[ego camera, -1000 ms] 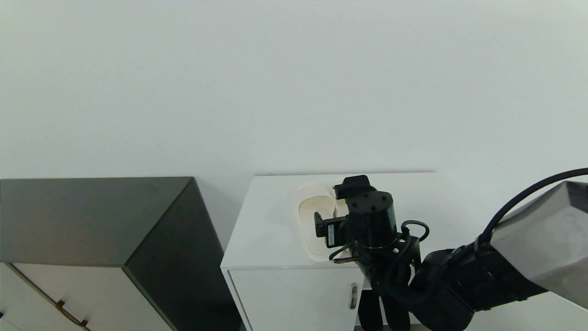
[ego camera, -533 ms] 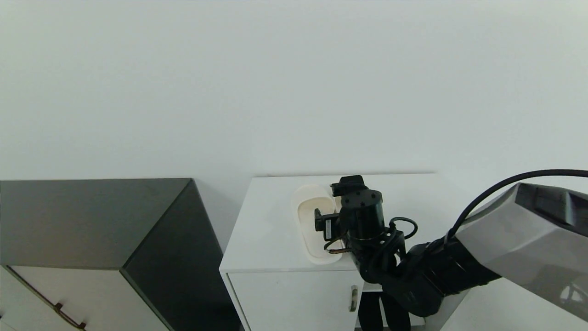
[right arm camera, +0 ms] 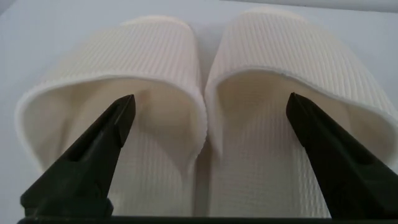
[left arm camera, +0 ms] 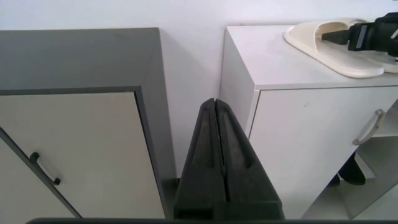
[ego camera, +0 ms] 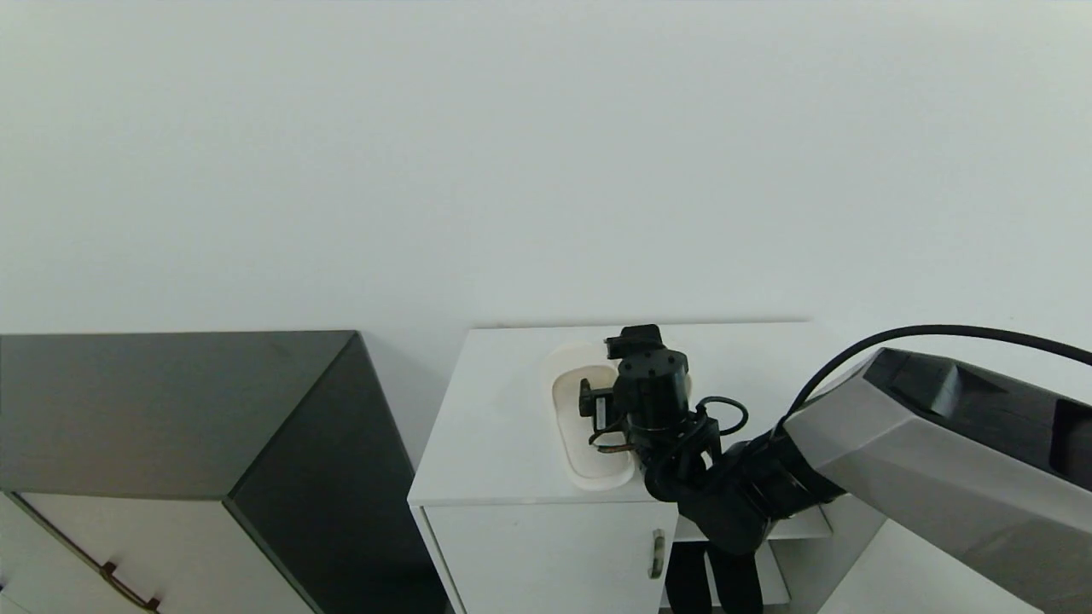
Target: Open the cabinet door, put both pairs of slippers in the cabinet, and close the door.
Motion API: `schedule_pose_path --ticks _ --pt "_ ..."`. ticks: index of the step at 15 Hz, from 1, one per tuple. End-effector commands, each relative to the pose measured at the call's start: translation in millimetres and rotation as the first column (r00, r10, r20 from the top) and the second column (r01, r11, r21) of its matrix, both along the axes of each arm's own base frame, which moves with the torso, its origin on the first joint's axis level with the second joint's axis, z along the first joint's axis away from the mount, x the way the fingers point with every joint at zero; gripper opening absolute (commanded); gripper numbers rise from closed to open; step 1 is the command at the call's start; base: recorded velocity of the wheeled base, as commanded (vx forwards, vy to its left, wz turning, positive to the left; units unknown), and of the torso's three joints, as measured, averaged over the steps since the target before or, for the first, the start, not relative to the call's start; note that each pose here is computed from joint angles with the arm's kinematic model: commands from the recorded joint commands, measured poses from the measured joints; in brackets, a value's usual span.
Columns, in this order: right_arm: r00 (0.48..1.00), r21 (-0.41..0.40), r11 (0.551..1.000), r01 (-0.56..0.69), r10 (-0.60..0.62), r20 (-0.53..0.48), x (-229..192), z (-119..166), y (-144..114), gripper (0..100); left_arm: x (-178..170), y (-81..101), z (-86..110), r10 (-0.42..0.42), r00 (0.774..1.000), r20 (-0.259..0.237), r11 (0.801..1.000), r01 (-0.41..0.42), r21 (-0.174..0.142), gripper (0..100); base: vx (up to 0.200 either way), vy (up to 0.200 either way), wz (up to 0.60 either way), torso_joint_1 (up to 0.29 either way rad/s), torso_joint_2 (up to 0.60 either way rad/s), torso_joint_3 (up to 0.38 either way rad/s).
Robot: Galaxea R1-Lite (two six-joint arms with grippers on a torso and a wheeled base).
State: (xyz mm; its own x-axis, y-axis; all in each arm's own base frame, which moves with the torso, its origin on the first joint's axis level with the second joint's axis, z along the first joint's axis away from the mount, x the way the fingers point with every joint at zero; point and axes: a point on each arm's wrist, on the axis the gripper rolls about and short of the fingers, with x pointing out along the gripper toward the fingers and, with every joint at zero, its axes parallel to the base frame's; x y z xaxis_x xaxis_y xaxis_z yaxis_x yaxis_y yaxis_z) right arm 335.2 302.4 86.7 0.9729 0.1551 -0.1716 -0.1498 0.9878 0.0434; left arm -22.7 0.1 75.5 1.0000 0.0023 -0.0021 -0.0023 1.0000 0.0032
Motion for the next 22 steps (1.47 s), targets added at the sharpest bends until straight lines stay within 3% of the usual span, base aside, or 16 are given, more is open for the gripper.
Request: schedule_pose_path --ticks 1,7,12,18,20,22 --pt "1.0 -0.006 1.0 0.002 -0.002 -0.003 2 -4 1 0 0 0.0 0.0 0.001 1.0 0.001 1.0 -0.001 0.0 0 0.0 0.0 0.0 0.0 0.0 0.0" --pt "1.0 -0.002 1.0 -0.003 0.003 0.027 0 1 1 0 0 0.0 -0.1 0.001 1.0 -0.001 1.0 -0.001 0.0 0 0.0 0.0 0.0 0.0 0.0 0.0" --pt "0.996 0.007 0.998 -0.064 0.063 0.062 -34 31 3 0 0 0.0 0.0 -0.001 1.0 0.001 1.0 0.001 0.0 0 0.0 0.0 0.0 0.0 0.0 0.0" --pt "0.982 -0.012 0.982 -0.187 0.187 0.023 -108 56 -26 0 0 0.0 -0.1 -0.001 1.0 -0.001 1.0 0.001 0.0 0 0.0 0.0 0.0 0.0 0.0 0.0" --pt "0.963 -0.017 0.963 -0.269 0.269 -0.001 -124 58 -41 0 0 0.0 0.0 0.002 1.0 0.001 1.0 -0.002 0.0 0 0.0 0.0 0.0 0.0 0.0 0.0" --pt "0.963 -0.018 0.963 -0.271 0.271 0.001 -125 59 -42 0 0 0.0 0.0 -0.001 1.0 0.001 1.0 0.001 0.0 0 0.0 0.0 0.0 0.0 0.0 0.0"
